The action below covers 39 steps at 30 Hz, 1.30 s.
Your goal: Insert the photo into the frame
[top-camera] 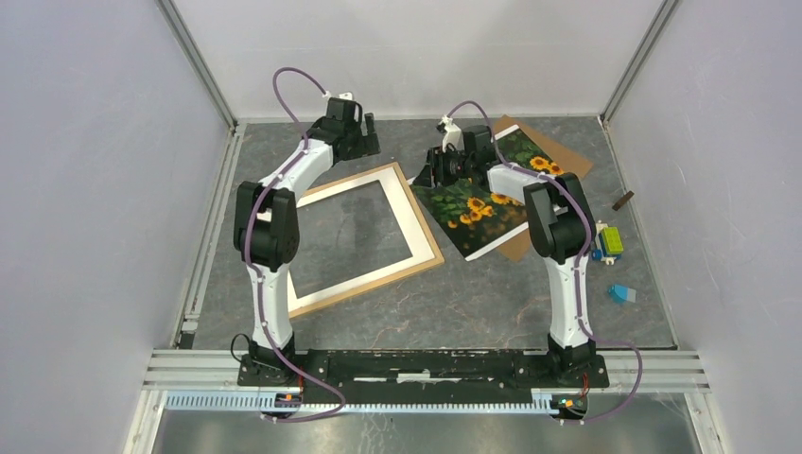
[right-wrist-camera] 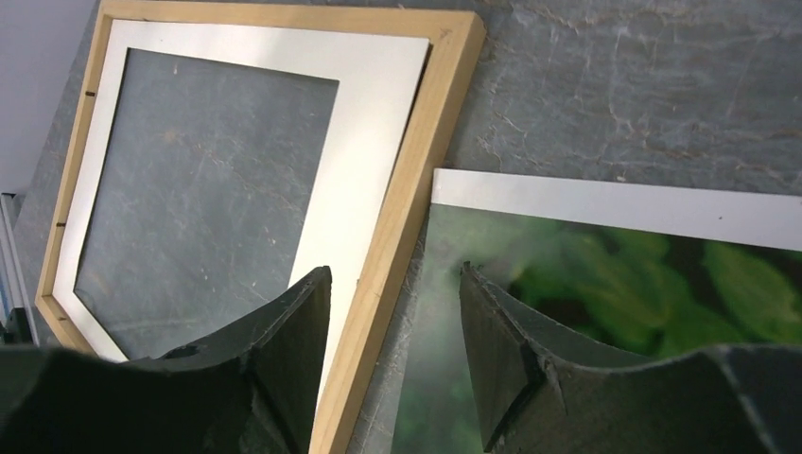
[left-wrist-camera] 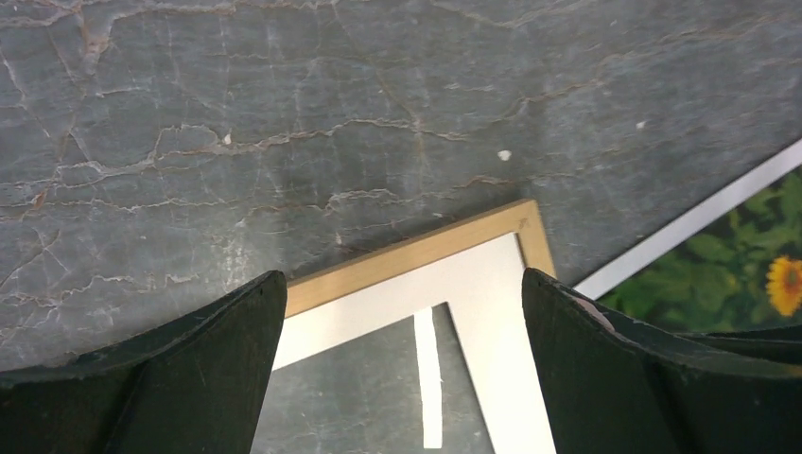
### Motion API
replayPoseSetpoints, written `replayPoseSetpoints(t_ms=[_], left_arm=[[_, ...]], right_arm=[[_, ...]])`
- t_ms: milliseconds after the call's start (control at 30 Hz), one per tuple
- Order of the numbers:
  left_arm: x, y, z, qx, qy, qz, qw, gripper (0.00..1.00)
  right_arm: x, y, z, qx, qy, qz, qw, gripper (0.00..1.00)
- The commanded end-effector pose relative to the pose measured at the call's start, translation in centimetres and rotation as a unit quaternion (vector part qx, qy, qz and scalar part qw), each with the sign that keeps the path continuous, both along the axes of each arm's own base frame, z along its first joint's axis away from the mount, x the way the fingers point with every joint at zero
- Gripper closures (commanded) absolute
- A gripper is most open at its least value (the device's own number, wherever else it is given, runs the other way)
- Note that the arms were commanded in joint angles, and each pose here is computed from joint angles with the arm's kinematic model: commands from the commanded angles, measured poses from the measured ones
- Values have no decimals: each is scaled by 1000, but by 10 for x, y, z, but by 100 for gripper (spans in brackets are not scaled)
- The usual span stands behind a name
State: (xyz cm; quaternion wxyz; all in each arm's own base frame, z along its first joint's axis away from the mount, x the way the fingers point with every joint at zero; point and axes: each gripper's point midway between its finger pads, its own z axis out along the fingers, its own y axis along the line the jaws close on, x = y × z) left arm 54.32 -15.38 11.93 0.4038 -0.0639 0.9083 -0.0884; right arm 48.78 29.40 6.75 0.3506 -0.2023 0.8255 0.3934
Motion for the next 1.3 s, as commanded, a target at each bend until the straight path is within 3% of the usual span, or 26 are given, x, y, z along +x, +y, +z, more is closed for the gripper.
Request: replayPoseSetpoints(t_ms=[0,267,667,1267], left_arm=[[-1,7,-19,30,44,-24,998,0],[-3,-1,-54,-5,83,-20,996,0],[-15,-2,-74,-18,104,-12,994,0],[-44,-9,-67,-54,119,-21,991,0]], right_arm=[[10,10,13,31,0,5,1000,43],[14,19,-5,31,32,3,999,61],[14,22,-8,27,35,4,999,63],[12,23,-8,28,38,8,999,67]])
